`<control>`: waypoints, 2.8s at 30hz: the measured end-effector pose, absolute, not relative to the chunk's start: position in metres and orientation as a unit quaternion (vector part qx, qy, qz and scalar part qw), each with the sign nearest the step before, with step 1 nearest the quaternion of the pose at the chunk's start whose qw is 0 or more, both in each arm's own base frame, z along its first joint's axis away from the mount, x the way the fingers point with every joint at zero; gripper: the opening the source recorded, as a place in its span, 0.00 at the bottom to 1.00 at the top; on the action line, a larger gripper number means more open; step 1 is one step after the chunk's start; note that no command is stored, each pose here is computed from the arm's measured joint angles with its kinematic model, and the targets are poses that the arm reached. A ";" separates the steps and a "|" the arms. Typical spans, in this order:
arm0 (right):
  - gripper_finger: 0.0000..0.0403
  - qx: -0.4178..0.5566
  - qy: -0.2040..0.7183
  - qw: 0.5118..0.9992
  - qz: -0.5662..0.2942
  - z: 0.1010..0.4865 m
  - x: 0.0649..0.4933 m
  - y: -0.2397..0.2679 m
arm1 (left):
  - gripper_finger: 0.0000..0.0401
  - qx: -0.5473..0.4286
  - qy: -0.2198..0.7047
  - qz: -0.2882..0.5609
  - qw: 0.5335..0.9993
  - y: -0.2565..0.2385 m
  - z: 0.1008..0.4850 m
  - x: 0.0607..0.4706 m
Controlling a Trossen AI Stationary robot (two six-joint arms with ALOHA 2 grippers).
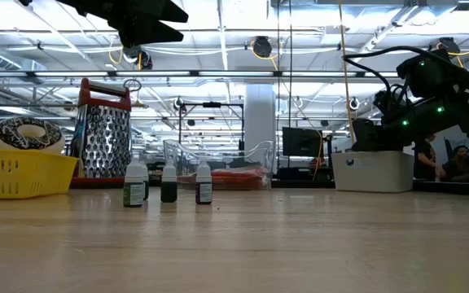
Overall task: Pick & Place Food Item
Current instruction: Put the left black food coloring bottle into the white bin
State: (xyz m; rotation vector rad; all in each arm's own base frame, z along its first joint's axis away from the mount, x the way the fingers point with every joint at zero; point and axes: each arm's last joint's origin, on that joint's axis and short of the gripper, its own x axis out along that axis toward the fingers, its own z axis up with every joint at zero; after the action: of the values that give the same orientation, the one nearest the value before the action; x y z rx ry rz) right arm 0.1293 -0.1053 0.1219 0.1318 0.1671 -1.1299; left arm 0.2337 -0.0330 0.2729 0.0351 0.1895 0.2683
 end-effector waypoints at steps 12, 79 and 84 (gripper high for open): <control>0.42 0.068 0.007 0.861 -0.503 0.135 0.133 -0.105 | 0.74 0.018 0.094 0.134 0.986 -0.033 0.273 0.234; 0.40 0.119 -0.050 0.991 -0.019 0.157 0.177 -0.021 | 0.74 0.013 0.467 0.108 0.878 -0.047 0.128 0.264; 0.40 0.120 -0.042 0.992 -0.021 0.155 0.177 -0.021 | 0.68 0.012 0.467 0.107 0.878 -0.047 0.128 0.264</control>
State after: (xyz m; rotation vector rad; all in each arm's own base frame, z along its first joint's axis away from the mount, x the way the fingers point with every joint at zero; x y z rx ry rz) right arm 0.1770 -0.0207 0.1550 0.2406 -0.0848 -0.0416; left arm 0.2641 -0.0471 0.1275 0.0258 0.9739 0.2227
